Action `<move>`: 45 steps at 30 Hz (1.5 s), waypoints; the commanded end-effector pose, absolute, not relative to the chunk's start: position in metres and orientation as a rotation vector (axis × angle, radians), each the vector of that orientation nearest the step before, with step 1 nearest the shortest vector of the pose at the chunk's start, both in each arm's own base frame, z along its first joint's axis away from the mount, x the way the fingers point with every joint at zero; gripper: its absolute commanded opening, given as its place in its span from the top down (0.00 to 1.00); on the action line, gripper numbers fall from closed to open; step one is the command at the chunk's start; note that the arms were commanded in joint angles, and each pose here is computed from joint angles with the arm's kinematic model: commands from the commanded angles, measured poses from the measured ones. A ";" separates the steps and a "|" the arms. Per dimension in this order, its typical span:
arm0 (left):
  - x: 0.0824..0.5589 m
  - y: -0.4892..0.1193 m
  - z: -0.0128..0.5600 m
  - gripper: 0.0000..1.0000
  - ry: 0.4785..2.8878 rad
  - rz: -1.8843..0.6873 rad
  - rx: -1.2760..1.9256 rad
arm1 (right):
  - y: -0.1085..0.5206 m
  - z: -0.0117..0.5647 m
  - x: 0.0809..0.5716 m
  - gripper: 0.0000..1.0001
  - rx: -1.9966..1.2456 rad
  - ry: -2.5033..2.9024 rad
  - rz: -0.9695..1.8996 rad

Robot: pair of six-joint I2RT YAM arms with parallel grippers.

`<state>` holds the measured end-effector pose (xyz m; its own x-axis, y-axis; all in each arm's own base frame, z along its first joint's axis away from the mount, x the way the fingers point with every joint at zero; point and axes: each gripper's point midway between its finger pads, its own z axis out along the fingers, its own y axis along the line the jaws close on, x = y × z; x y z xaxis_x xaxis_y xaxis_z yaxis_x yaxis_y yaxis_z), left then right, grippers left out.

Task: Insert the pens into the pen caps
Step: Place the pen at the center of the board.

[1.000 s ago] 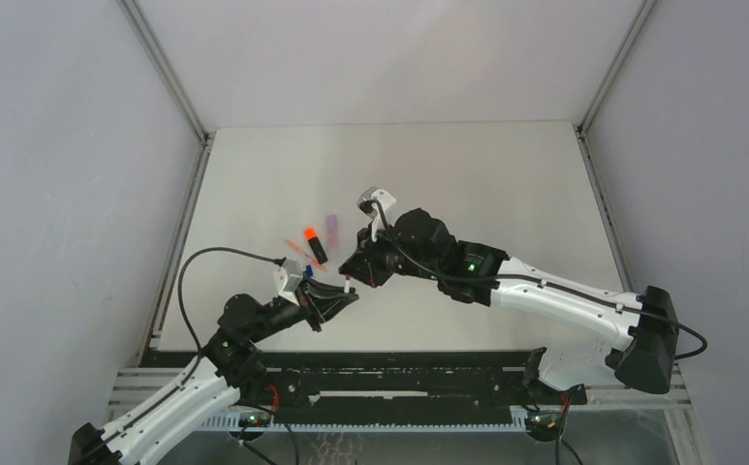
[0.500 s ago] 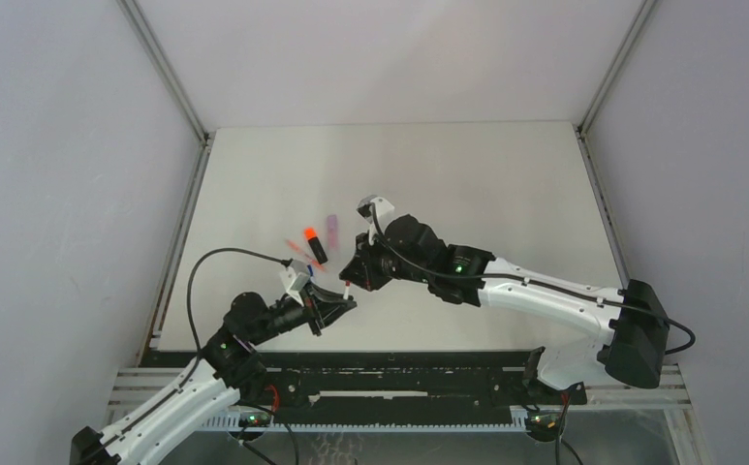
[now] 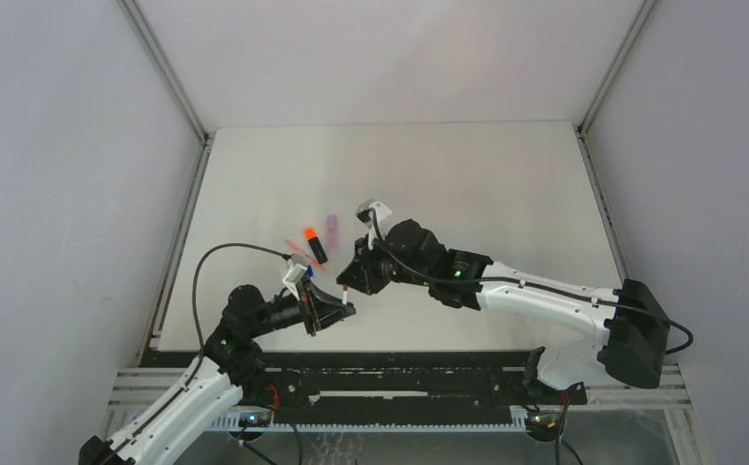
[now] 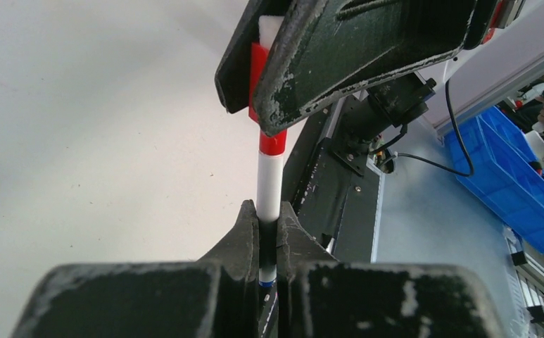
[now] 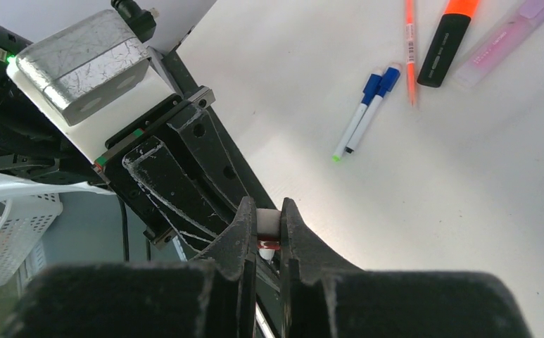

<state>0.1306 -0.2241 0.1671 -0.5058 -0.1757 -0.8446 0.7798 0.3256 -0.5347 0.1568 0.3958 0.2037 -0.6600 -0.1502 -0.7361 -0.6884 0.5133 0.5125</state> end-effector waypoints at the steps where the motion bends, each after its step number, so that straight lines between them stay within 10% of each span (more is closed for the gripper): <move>1: 0.148 -0.187 0.367 1.00 0.972 -1.184 0.386 | 0.338 0.107 0.021 1.00 -1.122 2.683 1.142; 8: 0.195 -0.183 0.281 1.00 1.272 -1.067 0.227 | 0.346 0.164 0.082 0.99 -0.994 2.386 1.123; 16: 0.205 -0.177 0.174 1.00 1.682 -1.008 0.075 | 0.311 0.260 0.162 0.28 -0.789 2.020 0.917; 19: 0.209 -0.159 0.140 1.00 1.839 -0.908 -0.089 | 0.285 0.277 0.183 0.16 -0.685 1.959 0.841; 32: 0.202 -0.102 0.046 1.00 2.154 -0.570 -0.538 | 0.218 0.212 0.223 0.15 -0.356 2.118 0.779; 45: 0.212 -0.108 0.039 0.63 2.187 -0.569 -0.495 | 0.198 0.196 0.234 0.16 -0.248 2.143 0.780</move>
